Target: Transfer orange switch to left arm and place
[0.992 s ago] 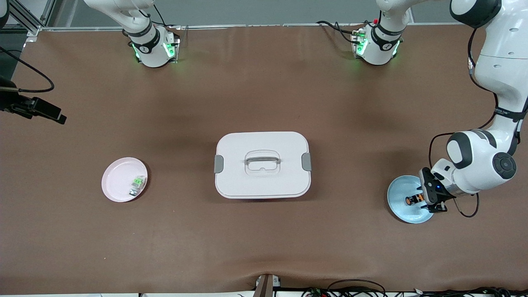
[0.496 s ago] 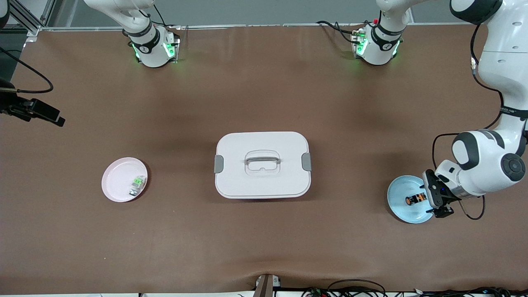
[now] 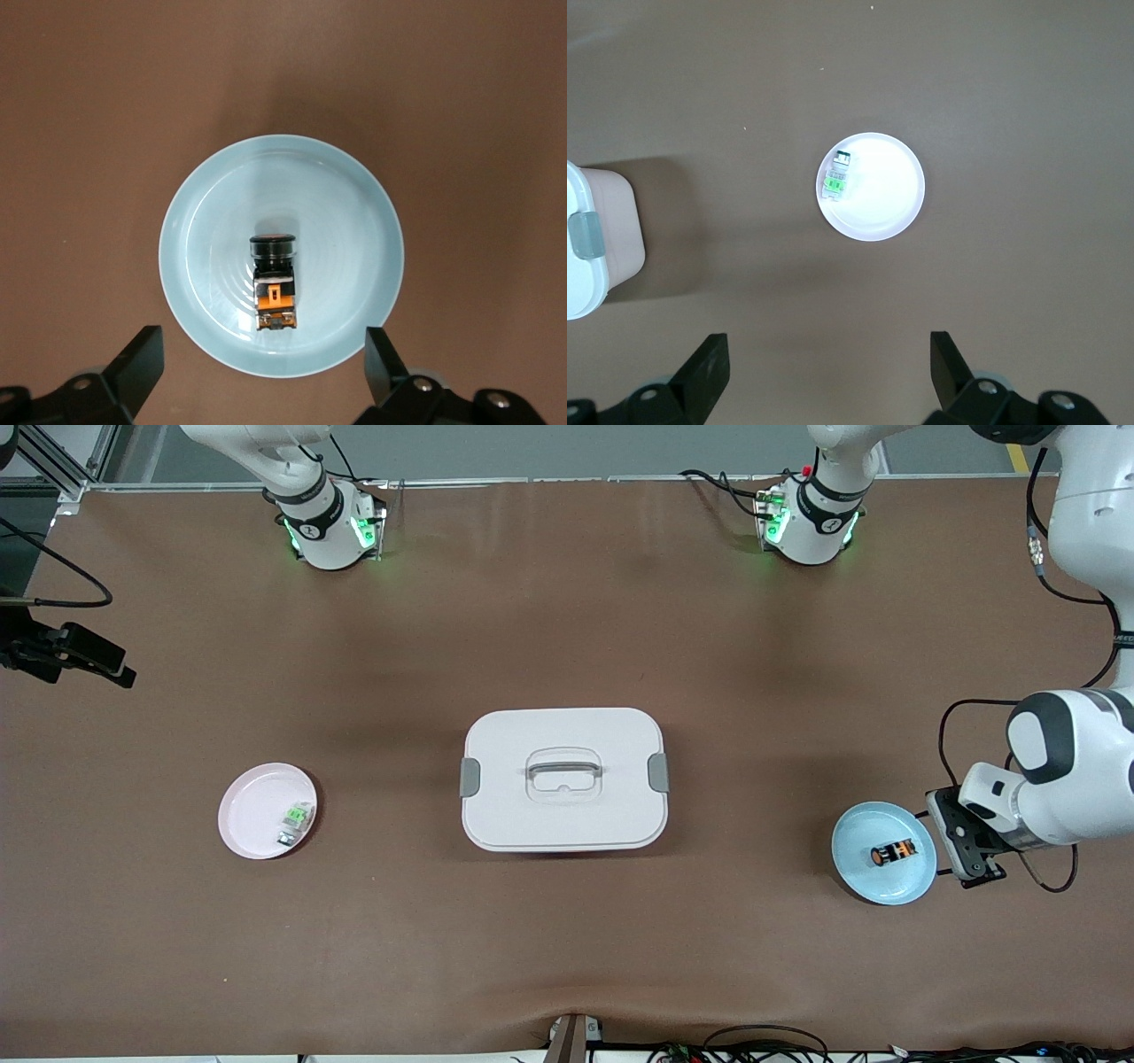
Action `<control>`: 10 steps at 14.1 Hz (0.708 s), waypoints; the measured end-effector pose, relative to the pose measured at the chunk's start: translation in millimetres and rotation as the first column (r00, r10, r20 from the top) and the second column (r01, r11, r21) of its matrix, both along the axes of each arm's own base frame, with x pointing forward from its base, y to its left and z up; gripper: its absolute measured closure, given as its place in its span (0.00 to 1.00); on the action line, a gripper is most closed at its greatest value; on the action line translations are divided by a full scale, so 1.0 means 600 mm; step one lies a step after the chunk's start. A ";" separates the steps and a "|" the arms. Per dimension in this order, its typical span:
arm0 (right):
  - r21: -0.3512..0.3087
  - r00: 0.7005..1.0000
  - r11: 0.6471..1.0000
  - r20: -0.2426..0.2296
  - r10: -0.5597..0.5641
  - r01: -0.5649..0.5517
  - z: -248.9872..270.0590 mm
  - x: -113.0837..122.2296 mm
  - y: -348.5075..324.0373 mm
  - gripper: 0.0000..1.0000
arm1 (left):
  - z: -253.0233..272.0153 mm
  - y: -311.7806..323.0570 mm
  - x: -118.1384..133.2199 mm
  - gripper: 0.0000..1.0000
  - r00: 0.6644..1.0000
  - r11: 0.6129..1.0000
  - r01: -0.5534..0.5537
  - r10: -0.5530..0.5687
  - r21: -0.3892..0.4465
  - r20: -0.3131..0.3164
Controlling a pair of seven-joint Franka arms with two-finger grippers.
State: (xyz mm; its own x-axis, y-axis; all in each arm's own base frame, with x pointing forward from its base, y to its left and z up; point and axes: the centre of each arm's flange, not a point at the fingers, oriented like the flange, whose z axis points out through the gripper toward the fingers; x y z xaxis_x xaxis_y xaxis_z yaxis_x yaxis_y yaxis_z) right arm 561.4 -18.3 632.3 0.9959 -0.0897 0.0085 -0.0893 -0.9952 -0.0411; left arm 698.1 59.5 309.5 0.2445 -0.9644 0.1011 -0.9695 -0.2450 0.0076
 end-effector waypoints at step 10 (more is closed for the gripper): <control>-0.035 0.999 0.999 0.026 0.031 -0.031 0.010 0.000 0.007 0.00 | 0.190 -0.064 -0.047 0.00 0.886 0.888 -0.456 0.459 0.058 -0.062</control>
State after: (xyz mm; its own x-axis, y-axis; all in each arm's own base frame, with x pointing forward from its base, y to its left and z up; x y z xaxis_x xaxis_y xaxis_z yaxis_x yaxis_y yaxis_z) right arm 561.4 -14.0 638.2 0.9976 -0.0580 0.0376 -0.0577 -0.9983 -0.0089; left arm 669.8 21.1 423.8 0.6644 -0.7468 0.0297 -0.7471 -0.6625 0.0538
